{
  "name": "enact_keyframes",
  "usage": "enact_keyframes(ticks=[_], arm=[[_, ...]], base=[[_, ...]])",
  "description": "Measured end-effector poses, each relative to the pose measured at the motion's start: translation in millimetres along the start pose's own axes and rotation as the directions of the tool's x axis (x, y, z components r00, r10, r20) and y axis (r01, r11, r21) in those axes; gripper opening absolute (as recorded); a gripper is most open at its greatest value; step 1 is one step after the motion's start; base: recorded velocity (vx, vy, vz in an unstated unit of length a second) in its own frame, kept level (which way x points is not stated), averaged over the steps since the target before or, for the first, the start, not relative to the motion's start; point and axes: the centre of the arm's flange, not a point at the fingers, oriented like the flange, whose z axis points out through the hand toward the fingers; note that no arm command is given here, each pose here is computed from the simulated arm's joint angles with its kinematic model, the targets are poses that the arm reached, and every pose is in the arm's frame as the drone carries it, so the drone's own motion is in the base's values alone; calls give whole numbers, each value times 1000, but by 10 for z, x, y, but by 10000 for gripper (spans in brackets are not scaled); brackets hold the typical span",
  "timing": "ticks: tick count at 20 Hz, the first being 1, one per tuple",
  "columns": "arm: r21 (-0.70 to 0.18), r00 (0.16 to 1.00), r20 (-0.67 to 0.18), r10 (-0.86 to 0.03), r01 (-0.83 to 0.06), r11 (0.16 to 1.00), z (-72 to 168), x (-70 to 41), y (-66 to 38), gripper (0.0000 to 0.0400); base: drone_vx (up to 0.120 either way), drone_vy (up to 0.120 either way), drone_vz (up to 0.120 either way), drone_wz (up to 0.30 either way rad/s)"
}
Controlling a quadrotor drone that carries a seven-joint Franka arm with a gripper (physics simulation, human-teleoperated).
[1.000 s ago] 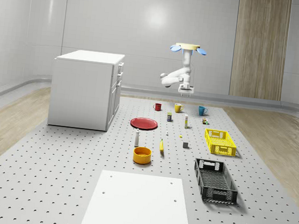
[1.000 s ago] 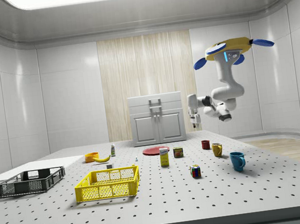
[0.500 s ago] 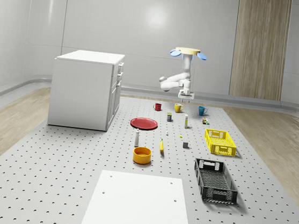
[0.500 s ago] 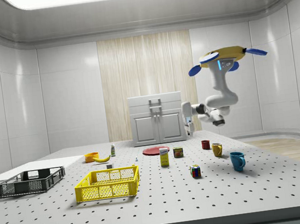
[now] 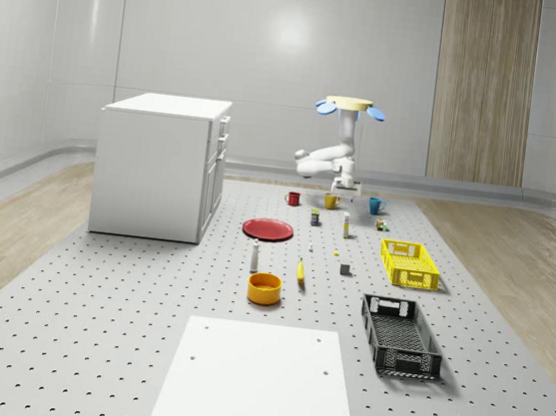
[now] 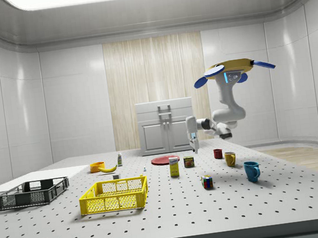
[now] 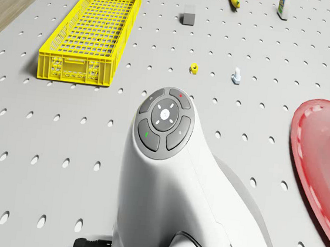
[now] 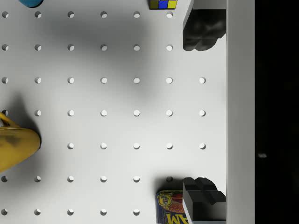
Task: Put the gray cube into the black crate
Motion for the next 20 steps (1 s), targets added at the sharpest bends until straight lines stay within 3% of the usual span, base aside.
enact_keyframes(ticks=[20], arm=[[0,1000,0,0,0,1000,0,0,0,400]], base=[[120,0,0,0]])
